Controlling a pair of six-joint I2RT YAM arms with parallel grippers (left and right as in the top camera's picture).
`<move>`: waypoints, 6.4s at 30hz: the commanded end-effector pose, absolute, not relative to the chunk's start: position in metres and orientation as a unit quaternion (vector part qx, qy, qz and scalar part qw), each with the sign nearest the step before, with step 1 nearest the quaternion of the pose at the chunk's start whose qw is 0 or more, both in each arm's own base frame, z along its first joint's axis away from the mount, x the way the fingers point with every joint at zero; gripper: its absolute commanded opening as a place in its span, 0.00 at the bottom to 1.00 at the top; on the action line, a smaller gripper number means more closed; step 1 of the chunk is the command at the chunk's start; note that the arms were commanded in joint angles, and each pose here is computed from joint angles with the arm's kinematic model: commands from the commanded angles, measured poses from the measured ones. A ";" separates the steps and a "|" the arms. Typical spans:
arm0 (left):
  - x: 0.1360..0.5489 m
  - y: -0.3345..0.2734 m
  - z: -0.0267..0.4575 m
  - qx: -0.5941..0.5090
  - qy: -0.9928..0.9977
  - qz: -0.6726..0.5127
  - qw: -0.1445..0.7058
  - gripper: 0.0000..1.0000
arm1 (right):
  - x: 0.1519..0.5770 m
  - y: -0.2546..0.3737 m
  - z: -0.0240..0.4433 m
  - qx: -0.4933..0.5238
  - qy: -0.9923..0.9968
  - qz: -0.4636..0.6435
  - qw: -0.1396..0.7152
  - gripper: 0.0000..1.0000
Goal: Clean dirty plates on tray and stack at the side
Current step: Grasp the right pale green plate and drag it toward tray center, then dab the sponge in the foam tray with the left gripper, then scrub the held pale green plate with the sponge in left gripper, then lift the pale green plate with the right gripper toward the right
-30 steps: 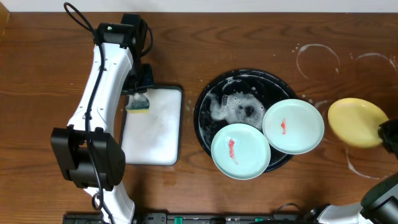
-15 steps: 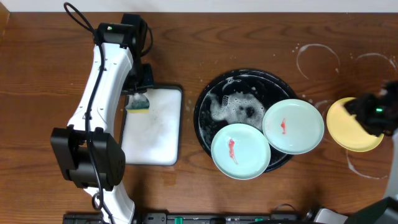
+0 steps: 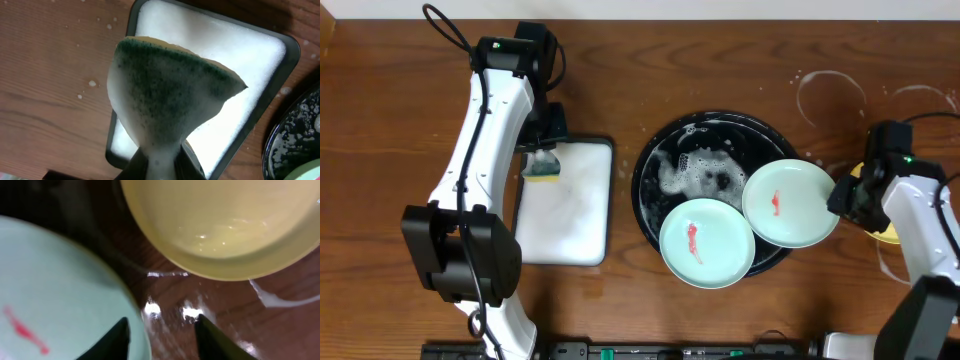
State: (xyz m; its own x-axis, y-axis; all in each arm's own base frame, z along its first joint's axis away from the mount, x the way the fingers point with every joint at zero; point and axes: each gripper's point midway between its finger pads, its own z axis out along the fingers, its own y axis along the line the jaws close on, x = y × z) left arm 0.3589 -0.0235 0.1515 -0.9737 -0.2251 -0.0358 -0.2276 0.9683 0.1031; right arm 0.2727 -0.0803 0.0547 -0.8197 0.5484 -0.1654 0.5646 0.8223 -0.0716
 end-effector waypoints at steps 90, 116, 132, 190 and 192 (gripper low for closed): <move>0.360 -0.053 0.095 -0.100 0.993 -0.036 0.045 0.07 | 0.373 0.056 0.003 0.079 0.982 0.122 0.123 0.01; 0.401 -0.328 0.110 0.071 0.944 -0.284 0.151 0.07 | 0.372 0.056 0.003 0.079 0.982 0.122 0.122 0.01; 0.387 -0.370 -0.008 0.011 0.963 -0.264 0.043 0.07 | 0.372 0.056 0.003 0.083 0.982 0.122 0.121 0.01; 0.361 -0.074 0.164 -0.086 0.993 0.080 0.008 0.08 | 0.381 0.050 0.037 0.034 0.986 0.083 0.142 0.01; 0.356 -0.066 0.156 -0.086 0.994 0.069 -0.015 0.08 | 0.386 0.045 0.060 0.028 0.985 0.049 0.162 0.01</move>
State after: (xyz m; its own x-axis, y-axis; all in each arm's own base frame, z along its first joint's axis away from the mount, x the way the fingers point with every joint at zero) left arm 0.3666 -0.0644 0.1708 -0.9821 -0.1732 -0.0744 -0.1844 0.9643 0.1898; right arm 0.3633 0.0538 0.0175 -0.9751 0.1280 -0.1812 0.0862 0.9711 0.2225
